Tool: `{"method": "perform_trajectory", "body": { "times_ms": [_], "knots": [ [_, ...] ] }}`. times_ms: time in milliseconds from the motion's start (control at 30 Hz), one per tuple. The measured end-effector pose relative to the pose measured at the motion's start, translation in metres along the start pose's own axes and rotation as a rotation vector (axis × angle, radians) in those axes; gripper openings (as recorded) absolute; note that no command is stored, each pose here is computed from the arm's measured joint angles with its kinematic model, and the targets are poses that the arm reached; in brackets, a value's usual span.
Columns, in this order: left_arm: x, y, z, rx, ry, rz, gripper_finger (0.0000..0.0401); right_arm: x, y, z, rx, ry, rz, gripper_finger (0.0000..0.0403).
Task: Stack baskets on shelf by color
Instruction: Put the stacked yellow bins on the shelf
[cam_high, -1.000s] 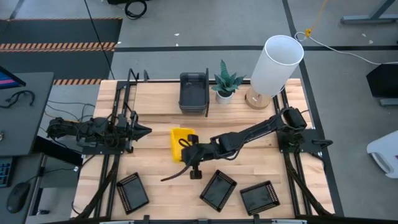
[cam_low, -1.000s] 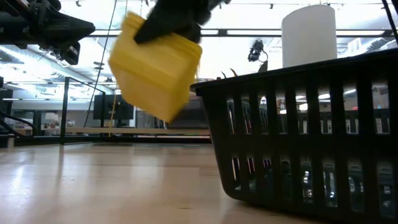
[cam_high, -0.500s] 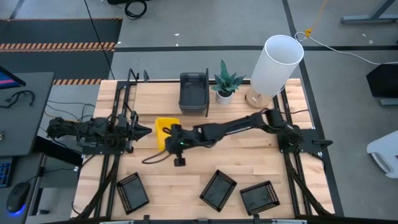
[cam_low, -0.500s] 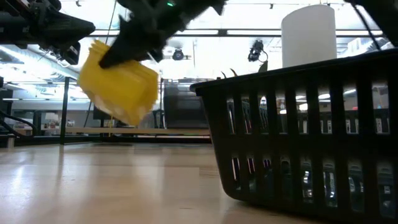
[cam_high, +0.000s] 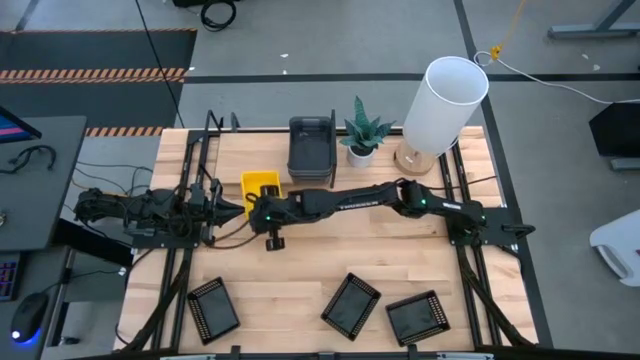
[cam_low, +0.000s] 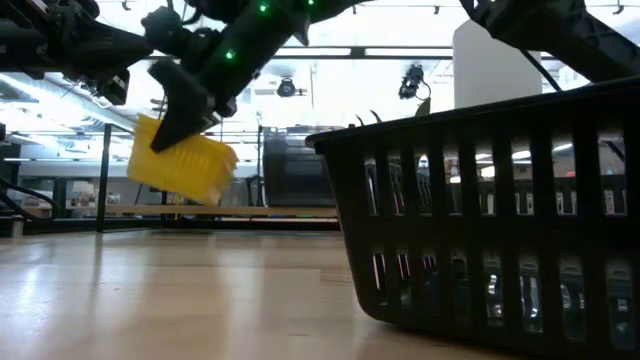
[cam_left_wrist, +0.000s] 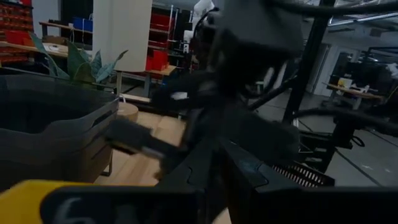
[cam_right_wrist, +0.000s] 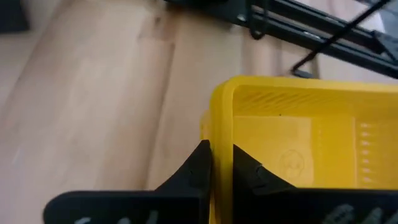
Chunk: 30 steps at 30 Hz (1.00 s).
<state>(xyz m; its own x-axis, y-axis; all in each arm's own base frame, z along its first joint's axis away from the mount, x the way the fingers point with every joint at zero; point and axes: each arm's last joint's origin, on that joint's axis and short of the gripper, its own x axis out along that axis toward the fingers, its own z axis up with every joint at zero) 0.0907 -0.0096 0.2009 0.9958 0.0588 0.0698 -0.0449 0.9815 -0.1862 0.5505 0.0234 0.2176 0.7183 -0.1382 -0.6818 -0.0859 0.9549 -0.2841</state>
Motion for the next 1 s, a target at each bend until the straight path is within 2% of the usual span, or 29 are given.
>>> {"method": "perform_trajectory", "body": {
  "times_ms": [167, 1000],
  "knots": [
    [0.0, 0.0, 0.0, 0.0, 0.0, 0.0, 0.0031, 0.0, -0.018, -0.003, 0.028, 0.022, -0.093, 0.0028],
    [0.0, 0.0, 0.0, 0.0, 0.0, 0.0, 0.0032, 0.004, -0.055, -0.013, -0.021, 0.08, -0.256, 0.0041]
  ]
}}
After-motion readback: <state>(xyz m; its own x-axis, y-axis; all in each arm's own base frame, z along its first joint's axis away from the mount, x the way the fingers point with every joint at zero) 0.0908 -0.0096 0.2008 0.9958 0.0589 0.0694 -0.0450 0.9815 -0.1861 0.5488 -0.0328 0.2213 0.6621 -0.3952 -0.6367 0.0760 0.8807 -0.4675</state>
